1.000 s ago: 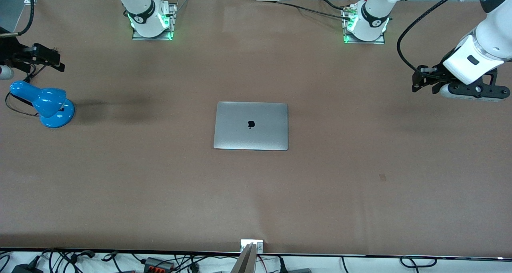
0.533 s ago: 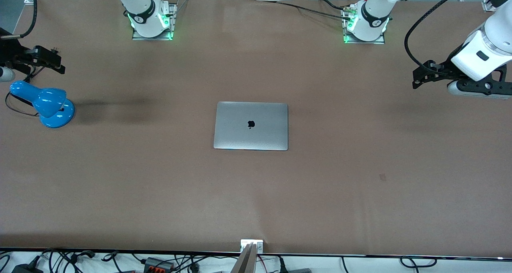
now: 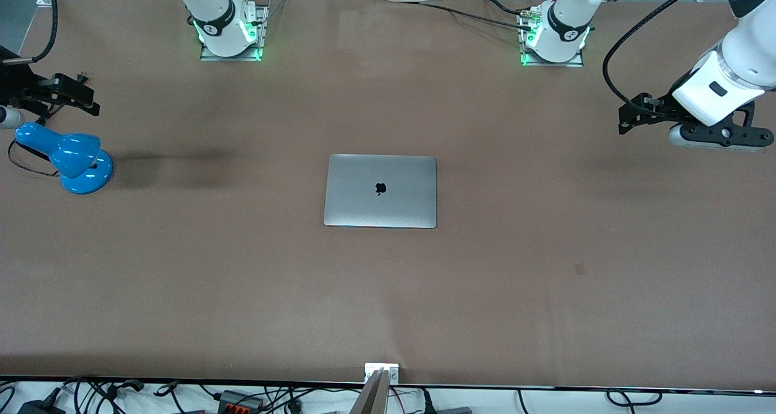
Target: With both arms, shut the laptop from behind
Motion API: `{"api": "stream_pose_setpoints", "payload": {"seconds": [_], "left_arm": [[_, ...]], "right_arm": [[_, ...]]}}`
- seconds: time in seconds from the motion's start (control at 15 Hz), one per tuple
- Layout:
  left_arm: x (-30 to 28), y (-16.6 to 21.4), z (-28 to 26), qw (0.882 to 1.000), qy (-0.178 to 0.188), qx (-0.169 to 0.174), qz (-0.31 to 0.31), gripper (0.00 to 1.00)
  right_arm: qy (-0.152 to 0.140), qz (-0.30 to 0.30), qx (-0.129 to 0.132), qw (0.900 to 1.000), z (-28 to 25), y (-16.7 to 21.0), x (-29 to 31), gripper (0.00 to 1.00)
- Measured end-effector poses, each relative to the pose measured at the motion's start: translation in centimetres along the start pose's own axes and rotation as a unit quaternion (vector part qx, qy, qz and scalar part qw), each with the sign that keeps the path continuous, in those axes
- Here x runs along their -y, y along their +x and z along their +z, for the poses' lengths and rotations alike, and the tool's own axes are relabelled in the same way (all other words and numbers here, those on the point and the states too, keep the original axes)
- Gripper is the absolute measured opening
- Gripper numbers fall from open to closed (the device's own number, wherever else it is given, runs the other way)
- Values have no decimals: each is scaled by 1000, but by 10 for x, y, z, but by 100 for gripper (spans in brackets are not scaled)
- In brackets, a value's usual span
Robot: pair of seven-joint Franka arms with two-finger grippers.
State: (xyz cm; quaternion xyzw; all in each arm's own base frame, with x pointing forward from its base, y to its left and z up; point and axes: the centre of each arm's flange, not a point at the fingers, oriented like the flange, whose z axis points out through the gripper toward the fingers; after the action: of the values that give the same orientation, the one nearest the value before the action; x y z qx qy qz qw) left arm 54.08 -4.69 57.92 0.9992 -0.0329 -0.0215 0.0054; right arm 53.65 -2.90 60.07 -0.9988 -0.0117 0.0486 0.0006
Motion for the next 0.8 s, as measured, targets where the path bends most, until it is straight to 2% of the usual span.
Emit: {"api": "stream_pose_setpoints", "payload": {"seconds": [0.27, 0.8], "left_arm": [[3, -1, -19, 1000, 0, -17, -3, 100], [3, -1, -20, 1000, 0, -17, -3, 100]], "right_arm": [[0, 0, -1, 1000, 0, 0, 0, 100], [0, 0, -1, 1000, 2, 3, 0, 100]]}}
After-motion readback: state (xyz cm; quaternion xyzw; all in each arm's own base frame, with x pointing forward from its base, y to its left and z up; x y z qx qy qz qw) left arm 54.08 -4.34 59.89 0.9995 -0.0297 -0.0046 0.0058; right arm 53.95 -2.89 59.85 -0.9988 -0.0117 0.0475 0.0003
